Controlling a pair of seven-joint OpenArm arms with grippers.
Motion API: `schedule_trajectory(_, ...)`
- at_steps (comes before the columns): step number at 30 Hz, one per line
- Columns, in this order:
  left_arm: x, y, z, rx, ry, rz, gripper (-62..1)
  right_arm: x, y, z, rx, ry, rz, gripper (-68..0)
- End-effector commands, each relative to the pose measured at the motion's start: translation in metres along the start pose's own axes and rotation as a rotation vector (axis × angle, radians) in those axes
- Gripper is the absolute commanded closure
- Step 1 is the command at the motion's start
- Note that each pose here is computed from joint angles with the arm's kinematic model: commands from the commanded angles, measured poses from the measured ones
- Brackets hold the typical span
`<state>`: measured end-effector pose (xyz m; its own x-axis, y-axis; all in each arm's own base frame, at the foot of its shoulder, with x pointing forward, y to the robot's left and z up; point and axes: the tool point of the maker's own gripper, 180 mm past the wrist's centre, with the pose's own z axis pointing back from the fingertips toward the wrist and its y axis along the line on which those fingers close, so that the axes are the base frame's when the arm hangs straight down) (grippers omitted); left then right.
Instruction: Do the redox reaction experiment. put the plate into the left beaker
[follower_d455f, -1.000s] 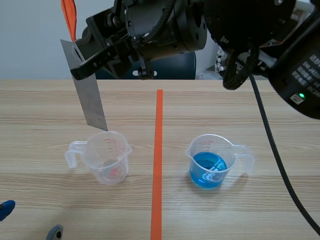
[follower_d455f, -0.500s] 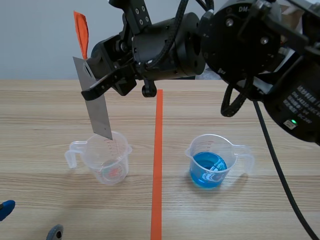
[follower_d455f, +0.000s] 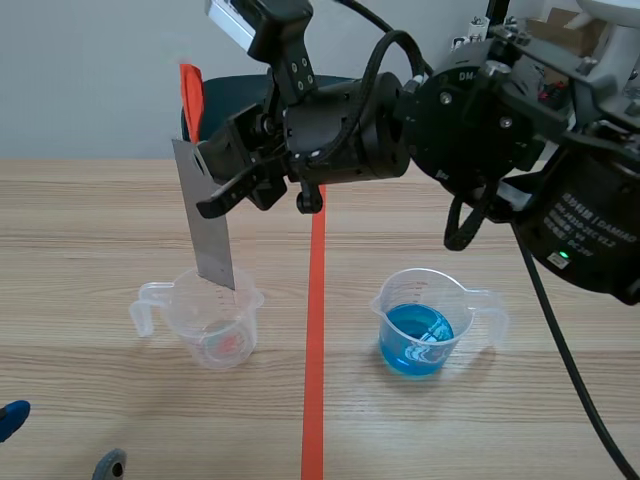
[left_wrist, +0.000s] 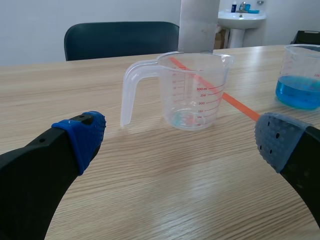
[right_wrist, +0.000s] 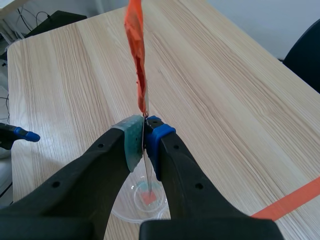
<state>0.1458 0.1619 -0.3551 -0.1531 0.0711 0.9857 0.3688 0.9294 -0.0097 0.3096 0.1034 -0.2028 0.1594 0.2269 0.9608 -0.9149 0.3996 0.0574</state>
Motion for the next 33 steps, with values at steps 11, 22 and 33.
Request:
schedule_trajectory(11,0.005,0.001,-0.001,0.002,-0.025,0.000,-62.3,-0.018,0.004,-0.020,0.068,-0.019,-0.070,-0.6)
schedule_trajectory(22,0.005,0.001,-0.001,0.002,-0.025,0.000,-62.3,-0.044,0.010,-0.036,0.068,0.016,-0.052,-0.6)
schedule_trajectory(33,0.005,0.001,-0.001,0.002,-0.025,0.000,-62.3,-0.060,0.008,-0.042,0.057,0.035,-0.019,-0.6)
